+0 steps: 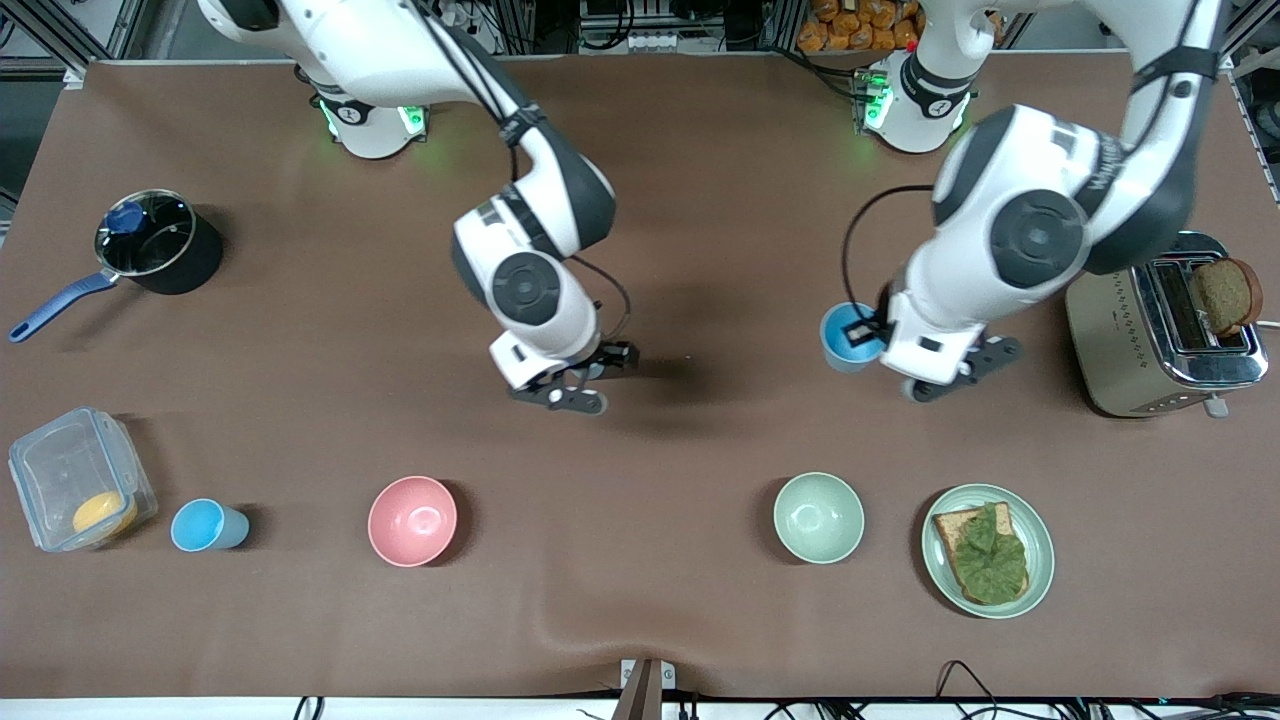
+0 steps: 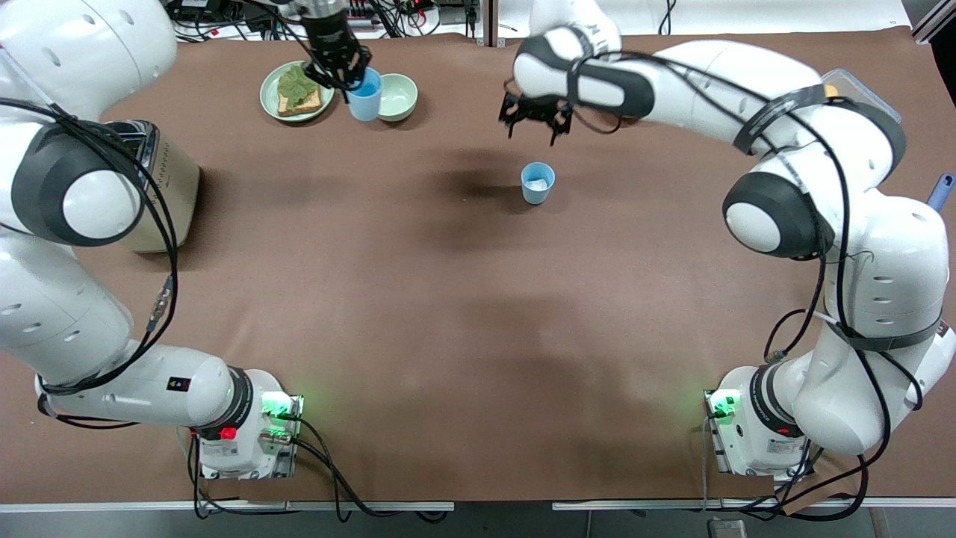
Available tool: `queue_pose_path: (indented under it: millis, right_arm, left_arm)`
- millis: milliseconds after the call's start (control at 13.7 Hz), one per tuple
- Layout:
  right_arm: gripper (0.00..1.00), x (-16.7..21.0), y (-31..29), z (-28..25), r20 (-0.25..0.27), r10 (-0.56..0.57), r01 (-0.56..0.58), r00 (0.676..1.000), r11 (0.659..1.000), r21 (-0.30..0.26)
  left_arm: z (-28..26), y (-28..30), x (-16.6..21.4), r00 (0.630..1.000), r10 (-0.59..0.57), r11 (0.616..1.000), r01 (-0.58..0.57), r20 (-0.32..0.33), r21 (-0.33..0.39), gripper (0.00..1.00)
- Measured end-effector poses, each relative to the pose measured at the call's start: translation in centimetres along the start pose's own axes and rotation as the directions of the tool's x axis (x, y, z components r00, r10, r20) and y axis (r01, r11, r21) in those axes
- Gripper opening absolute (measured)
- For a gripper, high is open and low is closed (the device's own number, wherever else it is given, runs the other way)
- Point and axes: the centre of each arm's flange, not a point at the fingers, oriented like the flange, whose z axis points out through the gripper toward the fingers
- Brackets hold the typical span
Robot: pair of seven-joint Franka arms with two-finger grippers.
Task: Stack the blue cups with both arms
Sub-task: 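Lift both blue cups and carry them toward the table's middle, then lower the left cup into the right cup while the right gripper releases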
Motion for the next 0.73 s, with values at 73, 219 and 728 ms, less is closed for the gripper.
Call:
queue_pose_path:
  millis: [73, 219, 728]
  right_arm:
    - [1.00, 1.1, 1.4, -1.6, 0.005, -0.003, 0.003, 1.000, 1.000, 0.001]
    - [1.00, 3.0, 5.3, -4.2, 0.054, -0.039, 0.041, 0.998, 0.999, -0.023]
    - [1.00, 9.0, 21.7, -12.9, 0.137, -0.114, 0.121, 0.984, 0.991, -0.048]
  left_arm:
    - [0.1, 1.5, -1.4, 1.000, -0.005, 1.000, 0.005, -0.014, -0.013, 0.04]
    - [0.9, 5.0, -4.3, 0.998, -0.043, 0.998, 0.041, -0.041, -0.056, 0.04]
    - [7.6, 19.2, -14.9, 0.983, -0.182, 0.954, 0.174, -0.012, -0.246, 0.04]
